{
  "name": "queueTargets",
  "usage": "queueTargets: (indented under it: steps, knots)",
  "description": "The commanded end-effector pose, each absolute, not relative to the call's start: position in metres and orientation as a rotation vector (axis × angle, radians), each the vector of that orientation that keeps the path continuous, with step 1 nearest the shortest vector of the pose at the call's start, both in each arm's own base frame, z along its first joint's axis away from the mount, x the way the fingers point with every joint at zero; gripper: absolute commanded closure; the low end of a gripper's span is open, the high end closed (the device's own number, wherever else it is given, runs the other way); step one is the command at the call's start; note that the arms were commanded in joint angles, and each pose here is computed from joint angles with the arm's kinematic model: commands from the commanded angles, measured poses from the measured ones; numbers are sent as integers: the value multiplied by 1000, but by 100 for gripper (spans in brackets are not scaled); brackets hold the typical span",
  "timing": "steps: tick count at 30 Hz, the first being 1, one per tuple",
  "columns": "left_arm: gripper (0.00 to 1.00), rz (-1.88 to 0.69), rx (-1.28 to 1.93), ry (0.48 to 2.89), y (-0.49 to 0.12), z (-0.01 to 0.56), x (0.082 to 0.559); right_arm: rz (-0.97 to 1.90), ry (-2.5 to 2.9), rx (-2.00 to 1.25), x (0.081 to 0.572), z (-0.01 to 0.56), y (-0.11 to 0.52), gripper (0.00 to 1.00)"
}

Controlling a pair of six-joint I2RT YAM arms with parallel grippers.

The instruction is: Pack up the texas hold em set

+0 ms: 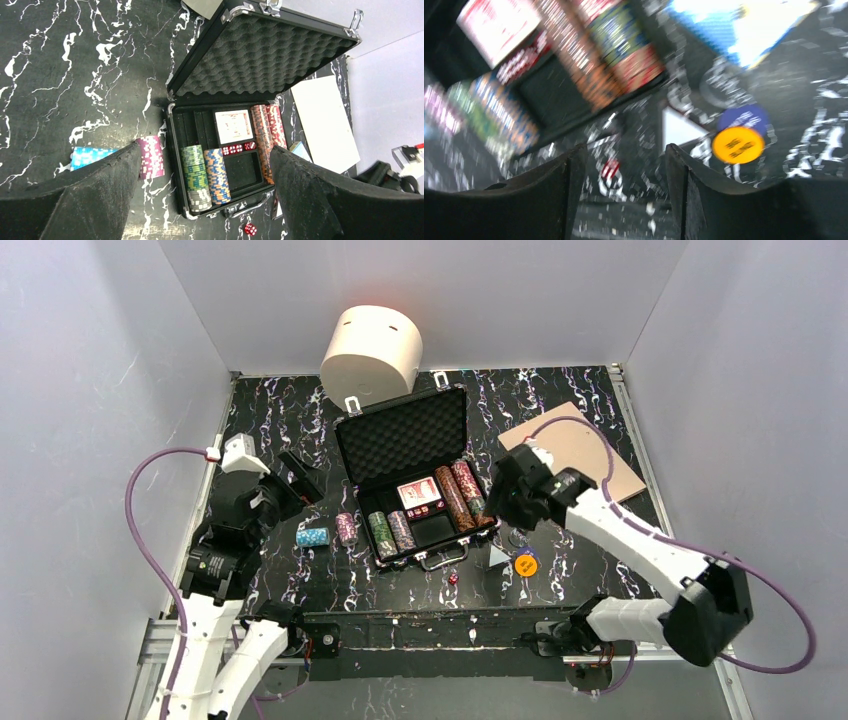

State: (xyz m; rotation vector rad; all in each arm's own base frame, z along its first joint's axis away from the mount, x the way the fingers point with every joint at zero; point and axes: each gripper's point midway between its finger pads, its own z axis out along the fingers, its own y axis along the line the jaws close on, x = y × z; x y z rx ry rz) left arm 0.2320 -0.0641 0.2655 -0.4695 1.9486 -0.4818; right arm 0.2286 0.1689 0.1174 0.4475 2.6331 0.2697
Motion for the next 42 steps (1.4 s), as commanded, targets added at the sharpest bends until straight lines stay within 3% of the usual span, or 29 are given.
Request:
queueTargets:
  steps: [1, 9, 14, 17, 19, 28, 42]
  knots:
    - [2, -438, -422, 1974, -58, 268, 217, 471, 2686, 123, 179, 125, 215, 34]
    - [2, -428, -409, 1946, -55, 274, 215, 494, 2682, -612, 126, 105, 250, 31]
    - [2, -417, -407, 1920, -54, 281, 220, 436, 2692, -790, 122, 89, 260, 46]
    - [2, -409, -430, 1909, -52, 283, 226, 384, 2709, -827, 122, 81, 263, 57]
    - [2, -417, -442, 1892, -53, 287, 230, 336, 2738, -829, 122, 74, 262, 59]
    - [2, -422, -427, 1908, -58, 279, 242, 377, 2733, -890, 120, 62, 283, 41]
    - [2, -394, -382, 1918, -57, 279, 244, 358, 2763, -1026, 121, 39, 298, 53]
